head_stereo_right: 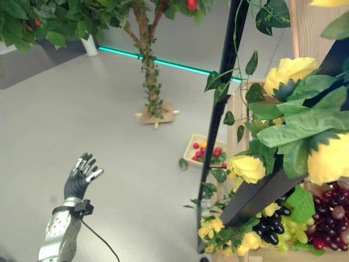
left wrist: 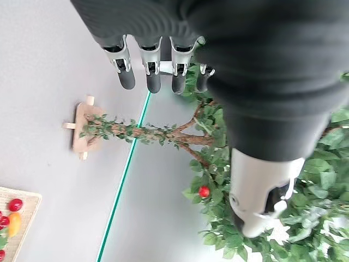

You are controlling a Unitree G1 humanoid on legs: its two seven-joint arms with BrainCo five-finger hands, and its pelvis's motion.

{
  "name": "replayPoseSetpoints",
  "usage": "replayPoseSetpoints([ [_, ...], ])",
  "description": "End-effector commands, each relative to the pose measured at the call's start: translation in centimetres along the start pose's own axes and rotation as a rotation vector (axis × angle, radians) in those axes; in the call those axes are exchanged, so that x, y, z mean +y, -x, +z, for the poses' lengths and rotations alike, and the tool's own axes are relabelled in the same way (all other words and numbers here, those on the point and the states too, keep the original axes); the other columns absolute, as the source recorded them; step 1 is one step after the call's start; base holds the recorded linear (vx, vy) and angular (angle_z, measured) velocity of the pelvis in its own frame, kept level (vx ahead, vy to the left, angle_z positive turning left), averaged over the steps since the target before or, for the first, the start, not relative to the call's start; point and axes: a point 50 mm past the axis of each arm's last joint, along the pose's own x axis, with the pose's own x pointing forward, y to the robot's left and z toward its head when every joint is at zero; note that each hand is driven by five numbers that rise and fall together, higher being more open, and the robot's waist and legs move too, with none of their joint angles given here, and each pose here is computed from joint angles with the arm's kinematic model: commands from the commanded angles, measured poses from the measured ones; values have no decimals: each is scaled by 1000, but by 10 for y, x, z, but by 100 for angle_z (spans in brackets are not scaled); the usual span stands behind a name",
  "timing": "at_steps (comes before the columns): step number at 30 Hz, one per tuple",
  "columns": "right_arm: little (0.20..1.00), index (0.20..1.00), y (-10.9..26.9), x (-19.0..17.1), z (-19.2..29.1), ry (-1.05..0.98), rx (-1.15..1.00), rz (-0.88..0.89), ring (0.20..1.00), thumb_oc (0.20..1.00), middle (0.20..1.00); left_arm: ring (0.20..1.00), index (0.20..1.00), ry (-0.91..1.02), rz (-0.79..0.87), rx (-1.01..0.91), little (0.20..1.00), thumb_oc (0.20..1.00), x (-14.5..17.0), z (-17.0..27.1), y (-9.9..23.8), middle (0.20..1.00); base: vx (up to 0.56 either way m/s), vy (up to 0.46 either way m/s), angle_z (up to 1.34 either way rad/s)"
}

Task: Pick up the fruits from the basket on one side to the basket on the other side

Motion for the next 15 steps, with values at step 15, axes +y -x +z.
replayPoseSetpoints([
  [15, 1000, 1000, -1, -9, 1, -164, -5, -99, 1000, 1000, 1000, 1000, 1000, -33, -48, -213, 1000, 1000, -9, 49, -17, 1000, -28, -46, 27],
])
